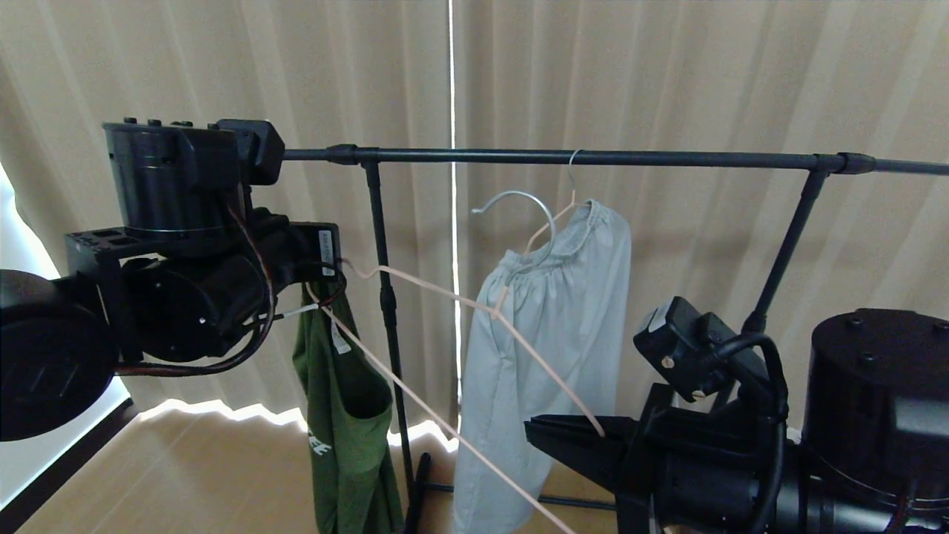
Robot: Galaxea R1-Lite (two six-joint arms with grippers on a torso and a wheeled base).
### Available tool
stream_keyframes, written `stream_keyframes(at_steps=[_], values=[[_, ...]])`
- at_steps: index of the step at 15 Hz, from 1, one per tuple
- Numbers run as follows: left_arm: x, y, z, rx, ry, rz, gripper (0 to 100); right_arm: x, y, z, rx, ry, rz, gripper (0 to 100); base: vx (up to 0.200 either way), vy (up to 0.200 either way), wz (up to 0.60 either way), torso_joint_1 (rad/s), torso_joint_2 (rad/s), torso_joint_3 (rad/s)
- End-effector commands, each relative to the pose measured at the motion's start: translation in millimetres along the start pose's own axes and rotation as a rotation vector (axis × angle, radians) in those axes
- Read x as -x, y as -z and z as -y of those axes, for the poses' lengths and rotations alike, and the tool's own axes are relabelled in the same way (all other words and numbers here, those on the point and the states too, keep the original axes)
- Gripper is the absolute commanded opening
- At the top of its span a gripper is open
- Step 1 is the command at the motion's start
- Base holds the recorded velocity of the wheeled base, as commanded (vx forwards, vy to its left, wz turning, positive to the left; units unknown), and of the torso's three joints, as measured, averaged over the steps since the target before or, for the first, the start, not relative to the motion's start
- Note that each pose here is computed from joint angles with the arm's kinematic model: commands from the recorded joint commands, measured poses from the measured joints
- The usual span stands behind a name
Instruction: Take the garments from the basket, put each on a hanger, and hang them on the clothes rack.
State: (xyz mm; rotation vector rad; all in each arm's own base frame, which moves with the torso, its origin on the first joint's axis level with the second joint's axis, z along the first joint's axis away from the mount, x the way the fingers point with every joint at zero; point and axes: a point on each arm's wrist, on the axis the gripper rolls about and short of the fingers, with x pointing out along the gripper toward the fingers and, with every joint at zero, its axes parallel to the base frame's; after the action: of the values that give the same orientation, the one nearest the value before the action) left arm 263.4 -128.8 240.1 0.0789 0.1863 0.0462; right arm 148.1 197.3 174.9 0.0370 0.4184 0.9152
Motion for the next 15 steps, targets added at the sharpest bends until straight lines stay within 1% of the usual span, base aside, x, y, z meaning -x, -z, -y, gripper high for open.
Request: stream_keyframes(at_steps=[1,2,4,7,11,13,15], values=[[-4,-1,-6.8,0.004,-0.026,-0.001,0,2,1.6,0.2,0.0,0.0,-0.003,0,0.0,0.0,0.0,0.0,0.0,0.0],[-6,0,-10.8,0.006,-0.04,-0.005,0,3,1.1,0.1,0.001,0.001,0.001,0,0.0,0.0,0.0,0.0,0.0,0.0],[-5,2,-10.6,0.002,-0.04,-0.01,0,3,0.3,-0.5,0.002,-0.002,0.005,0,0.0,0.0,0.0,0.0,0.0,0.0],[-2,3,-6.1,-0.001,-0.022,-0.011,0,0,0.4,-0.4,0.002,-0.003,-0.002,0,0.0,0.0,0.0,0.0,0.0,0.0],[5,4,4.8,-0.01,0.022,-0.008,0,-2,-1.0,-0.3,0.001,-0.004,0.001,0,0.0,0.0,0.0,0.0,0.0,0.0],[7,6,6.4,-0.016,0.026,-0.014,0,-8,-2.3,2.6,-0.007,0.013,-0.001,0,0.0,0.0,0.0,0.0,0.0,0.0],[11,4,3.7,-0.01,0.009,-0.004,0,-14,-4.8,6.5,-0.032,0.026,-0.001,0,0.0,0.0,0.0,0.0,0.0,0.0]])
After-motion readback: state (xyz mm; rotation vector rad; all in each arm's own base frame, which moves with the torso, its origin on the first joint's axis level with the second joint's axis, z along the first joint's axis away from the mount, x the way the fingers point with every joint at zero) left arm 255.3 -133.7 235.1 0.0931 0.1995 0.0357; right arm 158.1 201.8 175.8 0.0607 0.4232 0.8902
